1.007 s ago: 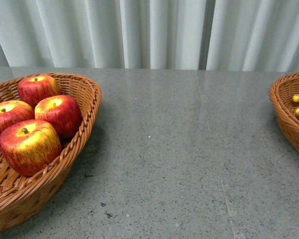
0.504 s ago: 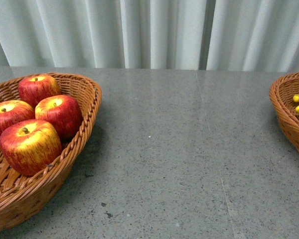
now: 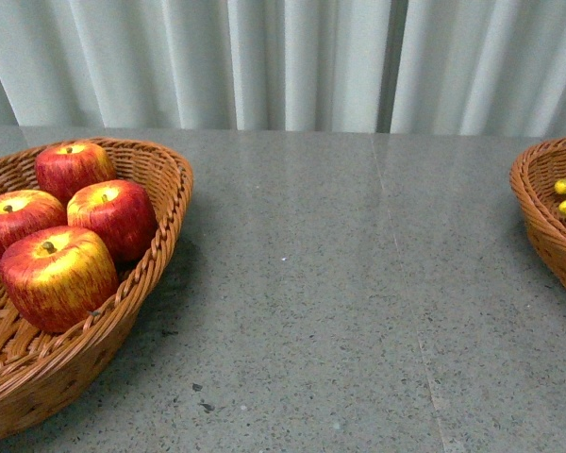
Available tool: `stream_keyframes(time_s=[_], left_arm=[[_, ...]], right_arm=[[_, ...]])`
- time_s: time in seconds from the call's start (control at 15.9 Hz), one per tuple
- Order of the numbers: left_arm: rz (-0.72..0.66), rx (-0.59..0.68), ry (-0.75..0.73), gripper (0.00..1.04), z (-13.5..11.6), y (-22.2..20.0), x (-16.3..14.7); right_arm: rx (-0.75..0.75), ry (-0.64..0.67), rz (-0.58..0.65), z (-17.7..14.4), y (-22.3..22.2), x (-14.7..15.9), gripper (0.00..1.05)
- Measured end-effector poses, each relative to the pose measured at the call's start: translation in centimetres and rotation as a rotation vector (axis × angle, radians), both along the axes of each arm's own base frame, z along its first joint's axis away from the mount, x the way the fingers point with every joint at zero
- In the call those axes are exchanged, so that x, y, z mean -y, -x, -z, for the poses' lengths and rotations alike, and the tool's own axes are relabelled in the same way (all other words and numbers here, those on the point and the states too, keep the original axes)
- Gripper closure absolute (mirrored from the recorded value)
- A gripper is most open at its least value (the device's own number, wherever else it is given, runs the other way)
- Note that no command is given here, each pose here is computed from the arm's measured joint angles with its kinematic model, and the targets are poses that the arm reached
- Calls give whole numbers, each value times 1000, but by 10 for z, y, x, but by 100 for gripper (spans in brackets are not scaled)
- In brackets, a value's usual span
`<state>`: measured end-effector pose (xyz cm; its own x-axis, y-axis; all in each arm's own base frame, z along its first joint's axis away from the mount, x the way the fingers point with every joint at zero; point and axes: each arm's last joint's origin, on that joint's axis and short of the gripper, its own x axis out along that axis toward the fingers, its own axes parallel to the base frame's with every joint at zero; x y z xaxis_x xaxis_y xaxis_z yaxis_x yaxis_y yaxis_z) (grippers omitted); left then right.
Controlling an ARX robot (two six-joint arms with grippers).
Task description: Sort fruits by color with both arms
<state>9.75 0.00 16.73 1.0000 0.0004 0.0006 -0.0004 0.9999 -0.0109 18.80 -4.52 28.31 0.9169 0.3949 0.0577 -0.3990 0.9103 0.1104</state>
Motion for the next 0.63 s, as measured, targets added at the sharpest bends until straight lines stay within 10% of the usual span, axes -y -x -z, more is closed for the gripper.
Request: stream_keyframes(time_s=[0.13,0.31,0.57,0.63], left_arm=[[0,0,0,7,0,0,0],[0,0,0,7,0,0,0],[-1,0,0,7,0,0,0],[0,0,0,7,0,0,0]], right_arm=[[-10,-45,68,-1,38,-14,11],[-55,79,409,47,88,-29,52],[-26,114,378,77,91,-47,104],[-38,116,403,84,90,-46,103]])
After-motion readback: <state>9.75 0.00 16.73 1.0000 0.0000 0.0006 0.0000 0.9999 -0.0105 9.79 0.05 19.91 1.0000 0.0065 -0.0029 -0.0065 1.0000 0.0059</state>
